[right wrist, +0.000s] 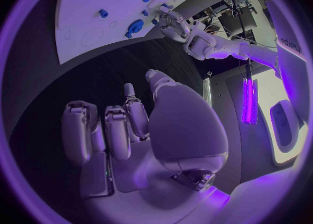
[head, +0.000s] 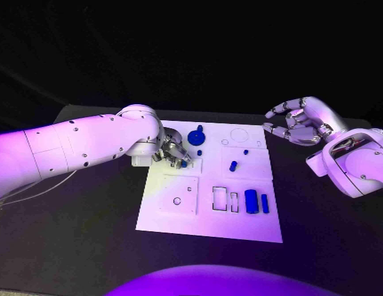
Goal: Assemble the parts on the task board
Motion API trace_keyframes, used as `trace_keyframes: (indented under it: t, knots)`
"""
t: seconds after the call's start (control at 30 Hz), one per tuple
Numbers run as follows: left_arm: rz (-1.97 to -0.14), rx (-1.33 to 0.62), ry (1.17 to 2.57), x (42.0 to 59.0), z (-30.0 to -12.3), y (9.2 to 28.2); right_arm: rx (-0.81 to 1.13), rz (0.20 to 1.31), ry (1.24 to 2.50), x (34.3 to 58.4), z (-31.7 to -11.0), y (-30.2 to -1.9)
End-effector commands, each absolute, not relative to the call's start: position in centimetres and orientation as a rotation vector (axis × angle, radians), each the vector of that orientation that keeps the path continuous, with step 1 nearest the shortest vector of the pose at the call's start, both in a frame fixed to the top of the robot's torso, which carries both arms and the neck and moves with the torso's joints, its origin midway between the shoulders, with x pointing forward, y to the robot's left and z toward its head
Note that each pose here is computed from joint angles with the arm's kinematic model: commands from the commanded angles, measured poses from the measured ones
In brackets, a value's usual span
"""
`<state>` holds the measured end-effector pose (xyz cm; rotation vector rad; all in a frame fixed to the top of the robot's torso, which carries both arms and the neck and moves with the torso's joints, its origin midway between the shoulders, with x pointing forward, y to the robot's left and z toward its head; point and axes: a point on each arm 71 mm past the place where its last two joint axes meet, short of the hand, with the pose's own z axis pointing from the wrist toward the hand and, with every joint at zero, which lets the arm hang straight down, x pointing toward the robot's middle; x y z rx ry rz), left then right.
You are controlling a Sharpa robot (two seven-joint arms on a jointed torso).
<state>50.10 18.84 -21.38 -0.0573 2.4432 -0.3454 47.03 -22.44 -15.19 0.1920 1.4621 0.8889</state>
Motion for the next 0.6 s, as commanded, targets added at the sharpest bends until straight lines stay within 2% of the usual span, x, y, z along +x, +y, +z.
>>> trace_keyframes:
  t: [0.03, 0.6]
  knots:
    - [-0.357, -0.043, 2.453, 49.92, -21.43, 18.65, 0.178, 0.897, 1.456, 46.96, -15.15, -22.34]
    - [-0.372, -0.06, 2.405, 50.0, -20.59, 18.86, 0.183, 0.898, 1.441, 47.01, -15.08, -22.43]
